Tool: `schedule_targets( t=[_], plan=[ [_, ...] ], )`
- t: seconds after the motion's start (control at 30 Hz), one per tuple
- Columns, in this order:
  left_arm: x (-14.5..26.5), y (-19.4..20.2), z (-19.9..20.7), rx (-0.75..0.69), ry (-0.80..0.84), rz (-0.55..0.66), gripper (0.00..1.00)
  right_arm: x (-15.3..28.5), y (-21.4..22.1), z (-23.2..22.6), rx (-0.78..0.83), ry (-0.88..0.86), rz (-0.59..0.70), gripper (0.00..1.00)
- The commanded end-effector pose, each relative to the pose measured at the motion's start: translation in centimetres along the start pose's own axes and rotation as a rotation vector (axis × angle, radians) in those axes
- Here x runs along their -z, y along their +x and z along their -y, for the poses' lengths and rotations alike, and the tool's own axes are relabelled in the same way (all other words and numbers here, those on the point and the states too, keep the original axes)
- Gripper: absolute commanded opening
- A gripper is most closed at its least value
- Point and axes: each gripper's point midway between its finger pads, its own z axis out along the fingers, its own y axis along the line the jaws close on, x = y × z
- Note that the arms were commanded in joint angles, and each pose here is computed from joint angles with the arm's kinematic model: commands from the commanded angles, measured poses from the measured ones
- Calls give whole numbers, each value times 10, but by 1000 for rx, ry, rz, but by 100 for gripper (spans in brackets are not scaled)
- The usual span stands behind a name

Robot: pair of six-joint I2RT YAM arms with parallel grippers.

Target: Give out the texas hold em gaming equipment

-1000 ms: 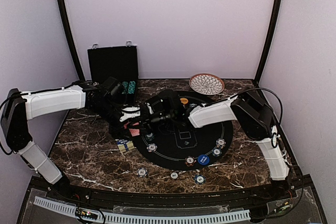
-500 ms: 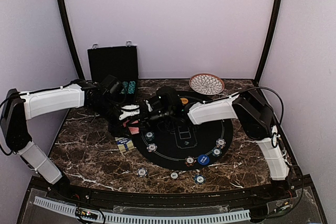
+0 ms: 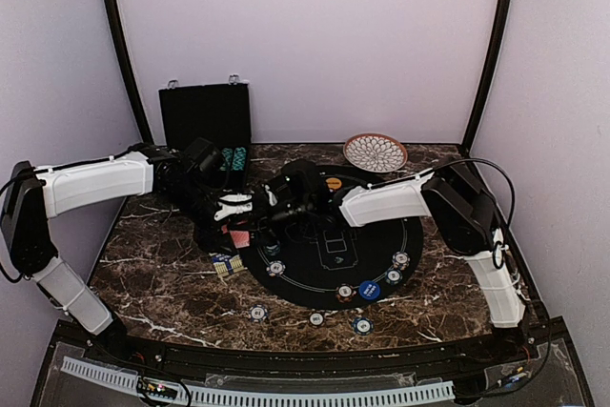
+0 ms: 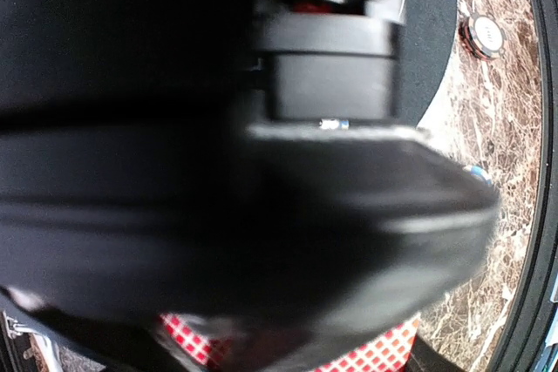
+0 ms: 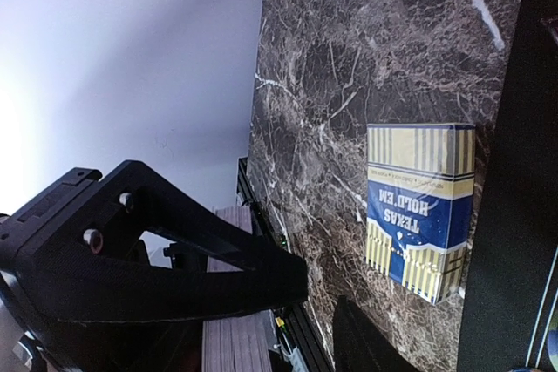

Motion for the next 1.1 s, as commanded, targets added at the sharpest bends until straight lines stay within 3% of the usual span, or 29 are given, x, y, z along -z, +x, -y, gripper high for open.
schedule_targets(
  t=[0.0, 0.47, 0.83, 0.9, 1.07],
  plan=[
    [15, -5, 4, -19, -8, 11, 35, 9, -11, -14, 17, -16, 47, 50],
    [18, -4, 2, -18, -29, 6, 32, 19, -1, -2, 20, 58, 25, 45],
    [21, -7, 2, 0, -34, 24, 28, 28, 5, 1, 14, 58, 25, 32],
    [21, -6, 1, 0, -38, 19, 28, 30, 5, 0, 15, 57, 27, 32],
    [20, -6, 1, 2, -41, 18, 27, 32, 6, -3, 23, 54, 34, 44]
  ],
)
